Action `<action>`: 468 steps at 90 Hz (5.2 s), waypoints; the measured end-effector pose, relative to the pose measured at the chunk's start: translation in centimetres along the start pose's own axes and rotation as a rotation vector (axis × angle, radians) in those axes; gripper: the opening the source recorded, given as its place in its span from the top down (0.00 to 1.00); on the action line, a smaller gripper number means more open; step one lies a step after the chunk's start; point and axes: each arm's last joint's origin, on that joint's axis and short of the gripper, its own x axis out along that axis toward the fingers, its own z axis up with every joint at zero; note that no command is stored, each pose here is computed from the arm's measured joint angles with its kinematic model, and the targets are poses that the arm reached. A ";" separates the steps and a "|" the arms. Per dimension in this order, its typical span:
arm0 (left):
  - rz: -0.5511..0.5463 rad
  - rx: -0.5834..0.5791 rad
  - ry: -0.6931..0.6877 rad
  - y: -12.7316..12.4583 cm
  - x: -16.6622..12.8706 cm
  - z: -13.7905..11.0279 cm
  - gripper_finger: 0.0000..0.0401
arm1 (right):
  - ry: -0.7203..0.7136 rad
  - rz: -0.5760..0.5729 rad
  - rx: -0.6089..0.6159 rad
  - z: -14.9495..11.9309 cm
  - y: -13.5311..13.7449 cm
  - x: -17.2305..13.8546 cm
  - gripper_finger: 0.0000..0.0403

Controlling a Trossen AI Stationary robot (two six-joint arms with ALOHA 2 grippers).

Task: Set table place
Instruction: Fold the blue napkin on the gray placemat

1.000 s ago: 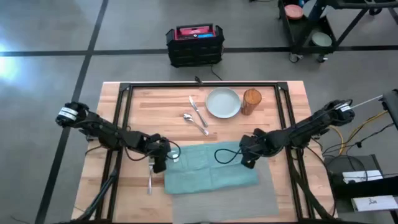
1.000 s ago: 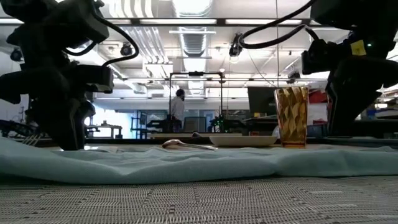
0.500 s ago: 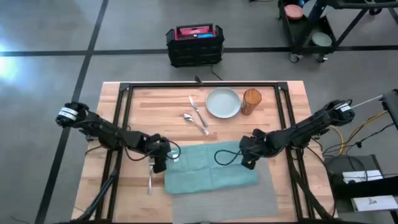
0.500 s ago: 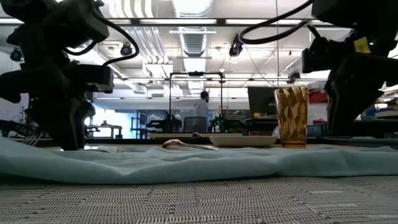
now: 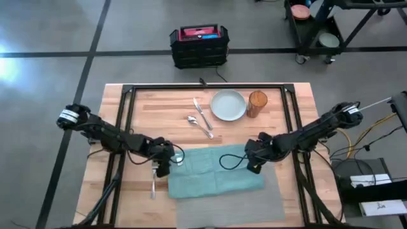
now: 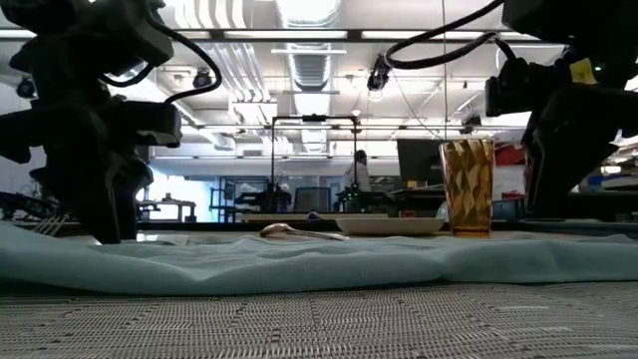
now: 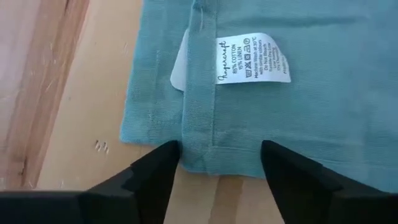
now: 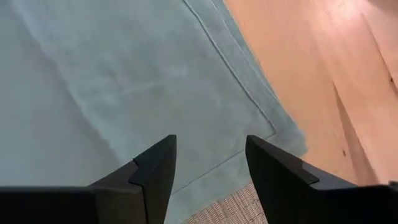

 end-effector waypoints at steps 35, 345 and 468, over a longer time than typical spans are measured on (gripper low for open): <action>0.006 0.001 0.010 0.1 -0.4 -0.2 0.68 | -0.012 -0.027 -0.066 0.1 -0.3 -0.1 0.55; 0.244 0.042 -0.114 0.2 -4.3 2.6 0.96 | 0.059 -0.063 0.266 0.1 -7.6 -0.8 1.00; 0.161 -0.192 -0.044 2.0 -3.9 2.8 0.51 | -0.131 0.170 0.100 1.0 -2.5 -4.3 0.63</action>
